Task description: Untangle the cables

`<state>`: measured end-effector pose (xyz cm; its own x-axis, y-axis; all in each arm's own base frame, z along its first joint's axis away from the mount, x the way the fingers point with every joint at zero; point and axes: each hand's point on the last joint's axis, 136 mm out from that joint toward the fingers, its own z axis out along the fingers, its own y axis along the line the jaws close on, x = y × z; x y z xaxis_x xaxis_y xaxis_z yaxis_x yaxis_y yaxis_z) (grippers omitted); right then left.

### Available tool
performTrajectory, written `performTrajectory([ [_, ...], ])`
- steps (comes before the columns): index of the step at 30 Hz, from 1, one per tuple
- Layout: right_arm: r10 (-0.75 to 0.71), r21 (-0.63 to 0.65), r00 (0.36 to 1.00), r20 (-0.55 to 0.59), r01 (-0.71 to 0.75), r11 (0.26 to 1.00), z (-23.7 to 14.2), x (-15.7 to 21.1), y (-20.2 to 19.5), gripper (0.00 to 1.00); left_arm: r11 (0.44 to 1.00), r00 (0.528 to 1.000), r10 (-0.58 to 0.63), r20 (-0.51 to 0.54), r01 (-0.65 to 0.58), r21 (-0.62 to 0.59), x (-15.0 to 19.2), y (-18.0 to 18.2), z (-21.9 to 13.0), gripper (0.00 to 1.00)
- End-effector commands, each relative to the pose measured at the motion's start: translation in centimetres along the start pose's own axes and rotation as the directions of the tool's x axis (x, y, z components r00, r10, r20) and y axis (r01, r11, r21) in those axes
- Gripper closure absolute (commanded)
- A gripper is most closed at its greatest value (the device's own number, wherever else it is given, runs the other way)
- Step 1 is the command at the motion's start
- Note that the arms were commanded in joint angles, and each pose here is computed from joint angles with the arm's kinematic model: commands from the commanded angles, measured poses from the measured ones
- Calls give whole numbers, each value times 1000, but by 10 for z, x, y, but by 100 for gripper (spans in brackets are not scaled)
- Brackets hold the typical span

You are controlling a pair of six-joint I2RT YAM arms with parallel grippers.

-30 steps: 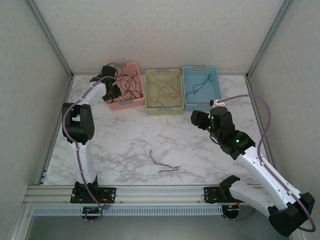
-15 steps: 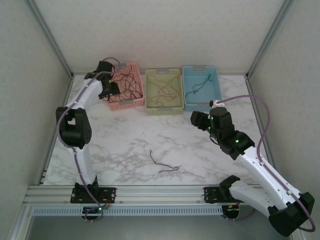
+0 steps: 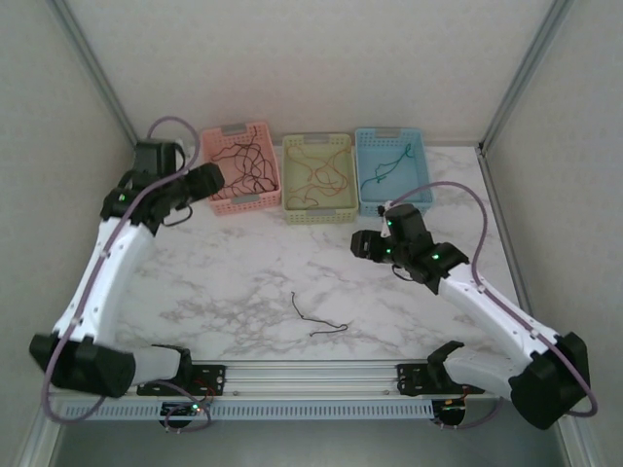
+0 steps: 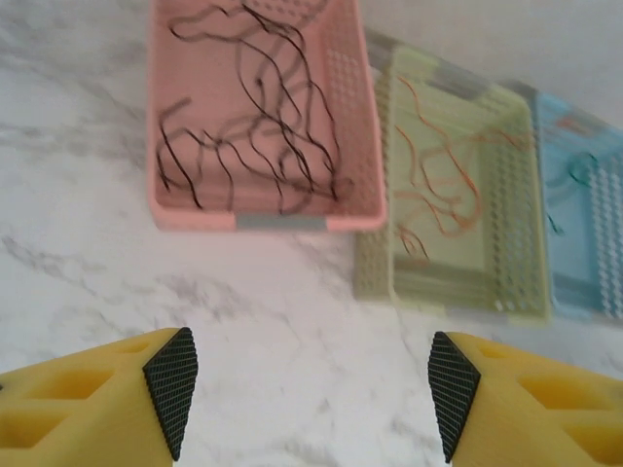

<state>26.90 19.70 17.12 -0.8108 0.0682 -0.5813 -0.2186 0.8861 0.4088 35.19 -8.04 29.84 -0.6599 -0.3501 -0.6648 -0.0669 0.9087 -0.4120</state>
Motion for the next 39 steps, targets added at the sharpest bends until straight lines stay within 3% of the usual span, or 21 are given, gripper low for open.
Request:
performTrajectory([
  [1, -113, -80, 975, -191, 99, 992, 16, 49, 18, 41, 996, 994, -6, -113, 15, 83, 46, -3, -17, 33],
  [6, -287, -157, 890, -353, 246, 957, 36, 106, 46, 40, 992, 990, 10, -141, 8, 130, 86, 4, -52, 31],
  [12, -430, -242, 776, -462, 356, 903, 58, 155, 83, 38, 990, 985, 8, -175, 17, 139, 122, 18, -64, 30],
  [21, -524, -255, 681, -511, 462, 850, 94, 182, 124, 41, 992, 985, 11, -170, 10, 122, 133, 26, -69, 30],
  [28, -539, -202, 641, -547, 524, 828, 112, 187, 116, 50, 994, 986, 18, -165, 1, 112, 135, 30, -69, 31],
  [31, -535, -190, 635, -557, 530, 827, 115, 188, 113, 59, 994, 986, 17, -165, 2, 114, 135, 30, -68, 30],
  [34, -539, -175, 644, -544, 540, 823, 115, 182, 115, 74, 994, 986, 17, -167, 2, 113, 136, 30, -68, 30],
  [39, -555, -162, 692, -462, 549, 820, 108, 154, 135, 96, 993, 986, 16, -164, 3, 115, 135, 30, -68, 30],
])
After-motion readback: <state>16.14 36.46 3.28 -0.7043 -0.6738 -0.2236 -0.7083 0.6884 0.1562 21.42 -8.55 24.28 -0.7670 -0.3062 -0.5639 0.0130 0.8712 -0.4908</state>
